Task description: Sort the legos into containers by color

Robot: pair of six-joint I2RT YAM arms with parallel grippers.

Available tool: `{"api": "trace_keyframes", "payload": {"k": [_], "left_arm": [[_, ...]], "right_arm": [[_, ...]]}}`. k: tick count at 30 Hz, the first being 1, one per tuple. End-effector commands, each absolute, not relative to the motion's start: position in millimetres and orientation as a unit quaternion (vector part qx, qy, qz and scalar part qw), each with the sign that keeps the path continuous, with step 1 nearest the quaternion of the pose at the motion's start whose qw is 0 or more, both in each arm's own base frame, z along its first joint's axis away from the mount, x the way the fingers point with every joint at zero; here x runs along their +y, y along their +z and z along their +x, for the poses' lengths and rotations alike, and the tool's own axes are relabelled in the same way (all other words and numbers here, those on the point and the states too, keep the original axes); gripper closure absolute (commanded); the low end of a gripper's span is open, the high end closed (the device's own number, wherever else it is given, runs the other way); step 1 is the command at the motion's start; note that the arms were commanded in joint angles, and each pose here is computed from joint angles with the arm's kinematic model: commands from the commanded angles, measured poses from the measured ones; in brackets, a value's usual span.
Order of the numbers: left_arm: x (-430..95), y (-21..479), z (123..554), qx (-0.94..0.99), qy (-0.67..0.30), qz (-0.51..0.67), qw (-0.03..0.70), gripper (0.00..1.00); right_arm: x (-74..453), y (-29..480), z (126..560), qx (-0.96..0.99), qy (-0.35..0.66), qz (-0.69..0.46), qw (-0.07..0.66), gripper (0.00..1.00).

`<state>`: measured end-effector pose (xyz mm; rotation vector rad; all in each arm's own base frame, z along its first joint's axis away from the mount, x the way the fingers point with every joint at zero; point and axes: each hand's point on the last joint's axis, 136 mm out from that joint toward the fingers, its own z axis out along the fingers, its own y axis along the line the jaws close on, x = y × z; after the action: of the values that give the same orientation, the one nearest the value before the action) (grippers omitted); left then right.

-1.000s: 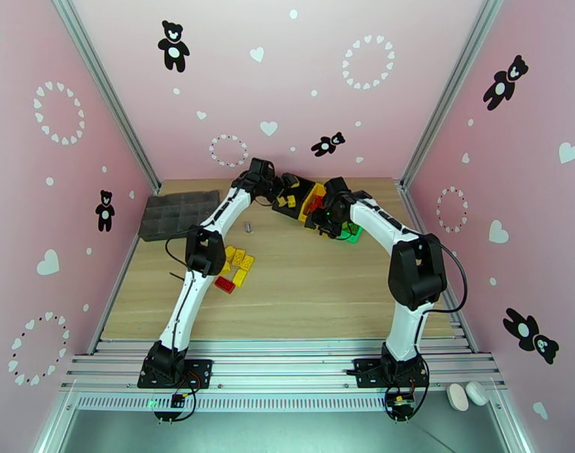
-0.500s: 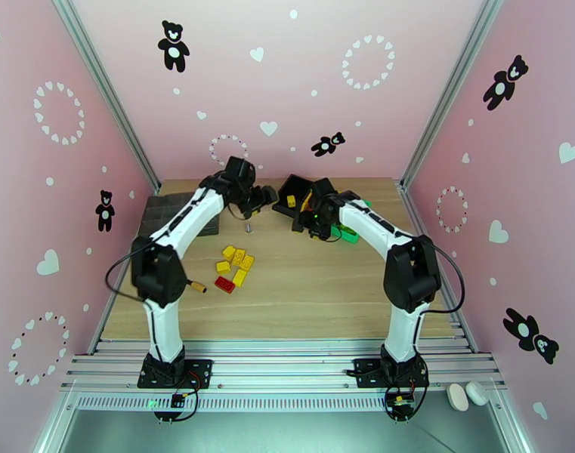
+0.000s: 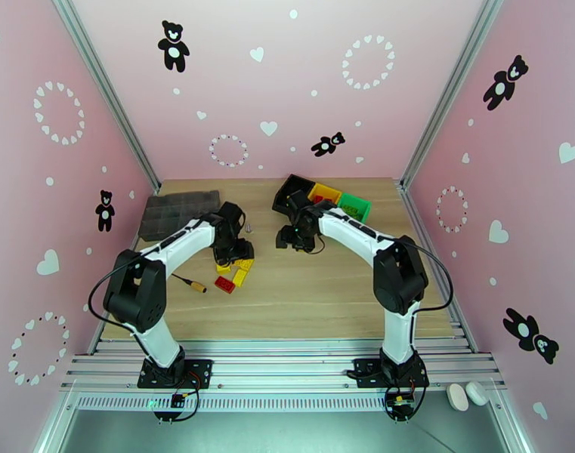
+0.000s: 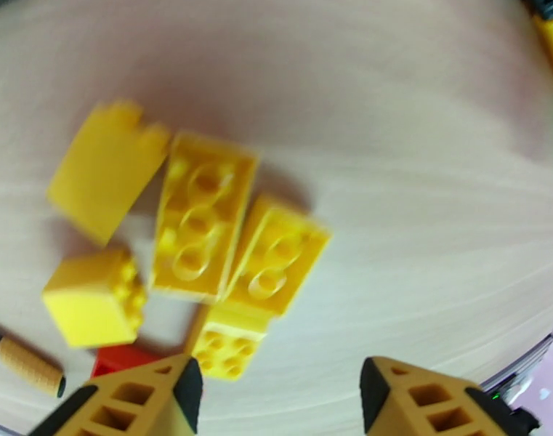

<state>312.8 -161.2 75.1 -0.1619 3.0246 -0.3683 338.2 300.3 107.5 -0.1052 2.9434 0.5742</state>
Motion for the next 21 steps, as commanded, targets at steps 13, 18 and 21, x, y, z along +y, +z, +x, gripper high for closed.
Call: {"api": "trace_keyframes", "payload": {"k": [13,18,21], "left_arm": [[-152.3,40.5,299.2,0.996,-0.079,0.002,0.031,0.43],[-152.1,29.5,299.0,0.997,-0.071,0.015,0.020,0.44],[-154.6,24.5,297.6,0.997,-0.068,0.026,0.012,0.44]], "right_arm": [[315.4,73.6,299.1,0.984,0.173,-0.028,0.028,0.39],[317.2,73.7,301.1,0.984,0.174,-0.021,0.031,0.40],[317.9,73.1,302.0,0.984,0.174,-0.019,0.032,0.39]]}}
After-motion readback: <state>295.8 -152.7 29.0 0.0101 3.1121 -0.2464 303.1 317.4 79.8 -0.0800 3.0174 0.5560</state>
